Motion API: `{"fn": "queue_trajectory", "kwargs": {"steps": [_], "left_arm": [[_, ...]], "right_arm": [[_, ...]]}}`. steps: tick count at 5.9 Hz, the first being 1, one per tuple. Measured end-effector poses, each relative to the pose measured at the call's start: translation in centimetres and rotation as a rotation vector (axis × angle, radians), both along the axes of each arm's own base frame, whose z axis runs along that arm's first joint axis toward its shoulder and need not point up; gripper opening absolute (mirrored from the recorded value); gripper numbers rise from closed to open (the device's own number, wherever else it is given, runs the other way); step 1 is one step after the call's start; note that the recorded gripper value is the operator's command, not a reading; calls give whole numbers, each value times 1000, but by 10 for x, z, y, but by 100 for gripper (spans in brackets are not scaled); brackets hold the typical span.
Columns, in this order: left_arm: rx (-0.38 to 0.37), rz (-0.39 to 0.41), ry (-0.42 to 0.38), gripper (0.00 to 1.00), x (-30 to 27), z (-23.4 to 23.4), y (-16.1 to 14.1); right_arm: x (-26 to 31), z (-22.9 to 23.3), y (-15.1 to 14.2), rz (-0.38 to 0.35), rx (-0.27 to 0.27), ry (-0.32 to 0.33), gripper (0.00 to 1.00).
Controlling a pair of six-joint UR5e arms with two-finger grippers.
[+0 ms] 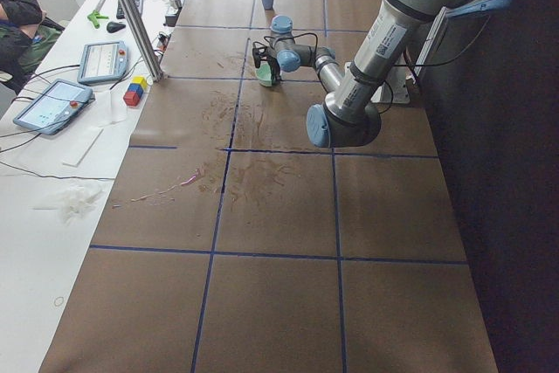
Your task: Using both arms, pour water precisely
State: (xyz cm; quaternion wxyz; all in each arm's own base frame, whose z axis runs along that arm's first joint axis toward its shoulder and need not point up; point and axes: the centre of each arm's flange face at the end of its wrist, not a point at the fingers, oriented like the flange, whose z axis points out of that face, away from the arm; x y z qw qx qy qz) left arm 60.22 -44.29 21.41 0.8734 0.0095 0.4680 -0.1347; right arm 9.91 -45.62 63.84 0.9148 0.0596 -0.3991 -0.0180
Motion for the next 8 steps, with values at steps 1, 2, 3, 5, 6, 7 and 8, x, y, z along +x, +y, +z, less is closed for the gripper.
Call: {"fn": "queue_trajectory", "kwargs": {"steps": [1, 2, 3, 5, 6, 7, 8], "left_arm": [[2, 2, 1, 2, 0, -1, 1], [3, 3, 1, 0, -1, -1, 1], [4, -2, 5, 0, -5, -3, -3], [5, 32, 33, 0, -46, -3, -27], [8, 68, 48, 0, -83, 11, -40], [36, 106, 50, 0, -133, 37, -54], [77, 149, 41, 0, -189, 74, -68]], "right_arm": [[0, 0, 0, 0, -1, 0, 100], [0, 1, 1, 0, -2, 0, 100], [0, 2, 2, 0, -3, 0, 100], [0, 2, 2, 1, -5, -1, 100], [-1, 2, 2, 1, -6, -2, 100], [-3, 2, 2, -5, -6, -3, 100], [-8, 2, 1, -18, -4, -2, 100]]}}
